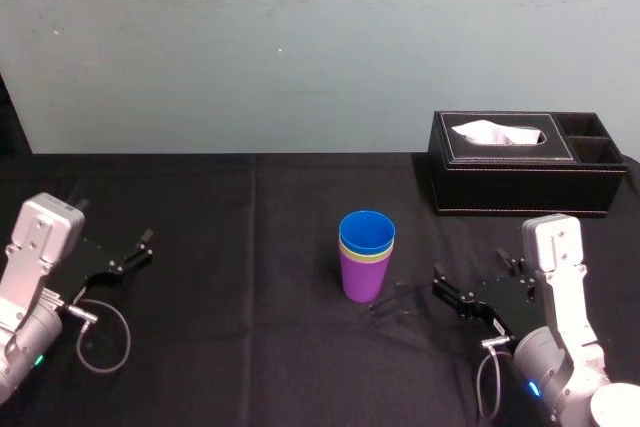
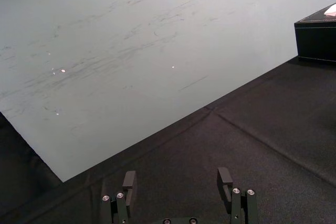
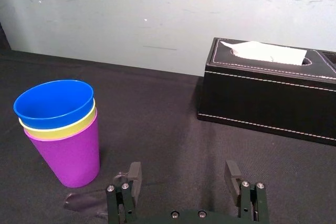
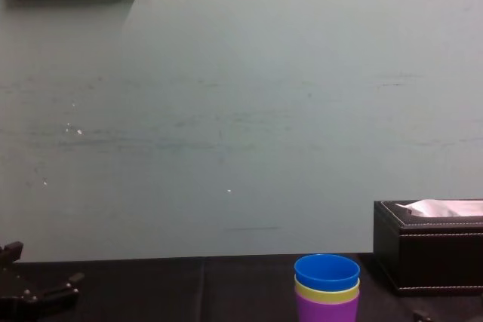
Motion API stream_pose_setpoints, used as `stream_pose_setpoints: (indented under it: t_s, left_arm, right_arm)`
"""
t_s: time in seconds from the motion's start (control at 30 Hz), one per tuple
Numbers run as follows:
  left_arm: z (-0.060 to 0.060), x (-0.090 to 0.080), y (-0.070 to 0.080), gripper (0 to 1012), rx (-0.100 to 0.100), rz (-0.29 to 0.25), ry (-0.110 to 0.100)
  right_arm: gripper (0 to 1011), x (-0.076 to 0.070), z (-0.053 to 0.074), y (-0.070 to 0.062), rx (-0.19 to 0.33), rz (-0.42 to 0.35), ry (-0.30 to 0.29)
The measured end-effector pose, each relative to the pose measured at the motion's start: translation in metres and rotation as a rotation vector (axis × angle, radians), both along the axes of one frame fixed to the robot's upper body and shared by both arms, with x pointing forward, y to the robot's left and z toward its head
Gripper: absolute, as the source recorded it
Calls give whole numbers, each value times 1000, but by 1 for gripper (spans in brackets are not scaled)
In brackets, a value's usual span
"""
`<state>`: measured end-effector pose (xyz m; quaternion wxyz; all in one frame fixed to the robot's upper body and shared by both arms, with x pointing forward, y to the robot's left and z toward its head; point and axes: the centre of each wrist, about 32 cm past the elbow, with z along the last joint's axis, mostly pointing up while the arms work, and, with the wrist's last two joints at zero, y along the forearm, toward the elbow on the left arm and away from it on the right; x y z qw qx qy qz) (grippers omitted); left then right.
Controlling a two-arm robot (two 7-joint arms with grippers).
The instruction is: Stack the three plastic cups sequentially using one hand.
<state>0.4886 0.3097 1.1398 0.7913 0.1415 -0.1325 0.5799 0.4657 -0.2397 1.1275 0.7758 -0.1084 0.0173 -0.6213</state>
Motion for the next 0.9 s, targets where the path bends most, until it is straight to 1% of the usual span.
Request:
stream_pose_setpoints:
  t_s: [0.9]
  left_arm:
    - [0,0,0,1000,0,0,0]
  right_arm:
    - [1004,0,0,0,1,0,-1]
